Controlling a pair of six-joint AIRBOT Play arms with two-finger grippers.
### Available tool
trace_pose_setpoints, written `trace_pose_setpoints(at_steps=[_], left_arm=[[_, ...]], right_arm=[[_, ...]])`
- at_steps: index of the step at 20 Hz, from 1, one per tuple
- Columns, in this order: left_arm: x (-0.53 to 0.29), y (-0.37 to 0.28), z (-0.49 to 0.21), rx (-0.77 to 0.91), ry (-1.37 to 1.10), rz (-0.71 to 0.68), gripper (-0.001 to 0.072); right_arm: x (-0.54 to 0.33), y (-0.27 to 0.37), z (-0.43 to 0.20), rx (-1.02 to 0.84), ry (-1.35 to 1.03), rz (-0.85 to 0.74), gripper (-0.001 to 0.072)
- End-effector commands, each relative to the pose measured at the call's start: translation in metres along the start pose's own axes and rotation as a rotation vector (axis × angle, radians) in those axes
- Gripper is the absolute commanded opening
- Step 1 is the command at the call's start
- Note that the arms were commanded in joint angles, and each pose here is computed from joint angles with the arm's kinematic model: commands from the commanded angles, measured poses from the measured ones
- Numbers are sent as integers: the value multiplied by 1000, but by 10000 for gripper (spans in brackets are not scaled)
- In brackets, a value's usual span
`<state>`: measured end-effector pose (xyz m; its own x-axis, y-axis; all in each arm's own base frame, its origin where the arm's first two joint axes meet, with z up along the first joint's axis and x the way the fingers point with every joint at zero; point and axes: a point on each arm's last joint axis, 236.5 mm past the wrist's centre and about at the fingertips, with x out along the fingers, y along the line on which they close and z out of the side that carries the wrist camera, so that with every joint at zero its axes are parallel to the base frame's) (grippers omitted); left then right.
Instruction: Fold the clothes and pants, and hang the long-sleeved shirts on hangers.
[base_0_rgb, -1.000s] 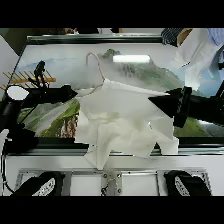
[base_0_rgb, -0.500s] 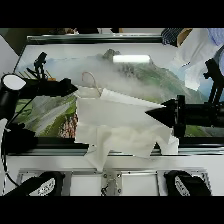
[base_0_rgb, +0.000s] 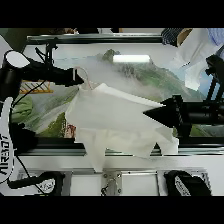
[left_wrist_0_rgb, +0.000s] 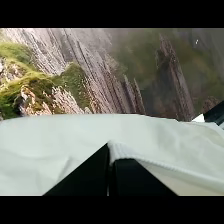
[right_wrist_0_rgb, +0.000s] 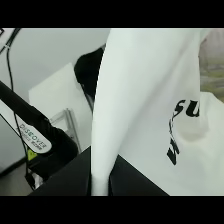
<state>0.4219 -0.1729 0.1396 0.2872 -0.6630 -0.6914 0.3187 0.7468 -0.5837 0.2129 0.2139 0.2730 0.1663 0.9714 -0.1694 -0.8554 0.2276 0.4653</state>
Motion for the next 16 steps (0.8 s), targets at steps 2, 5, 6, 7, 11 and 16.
trace_pose_setpoints(at_steps=[2, 5, 6, 7, 11, 16], left_arm=[[-5, -6, 13, 44, 9, -13, 436], [-27, -8, 36, 65, -73, -1, 620], [-40, -9, 46, 75, -109, 9, 620], [-54, -12, 57, 85, -151, 5, 620], [-111, -38, 82, 100, -277, -106, 620], [-116, -18, 58, 42, -186, -120, 620]], right_arm=[[-2, 17, 22, 6, -94, 81, 28], [-2, 15, 25, 6, -105, 68, 28], [-2, 13, 26, 7, -112, 61, 28], [-2, 11, 28, 7, -120, 52, 28], [-3, 2, 36, -13, -153, 12, 28], [-4, -9, 45, -45, -190, -35, 28]])
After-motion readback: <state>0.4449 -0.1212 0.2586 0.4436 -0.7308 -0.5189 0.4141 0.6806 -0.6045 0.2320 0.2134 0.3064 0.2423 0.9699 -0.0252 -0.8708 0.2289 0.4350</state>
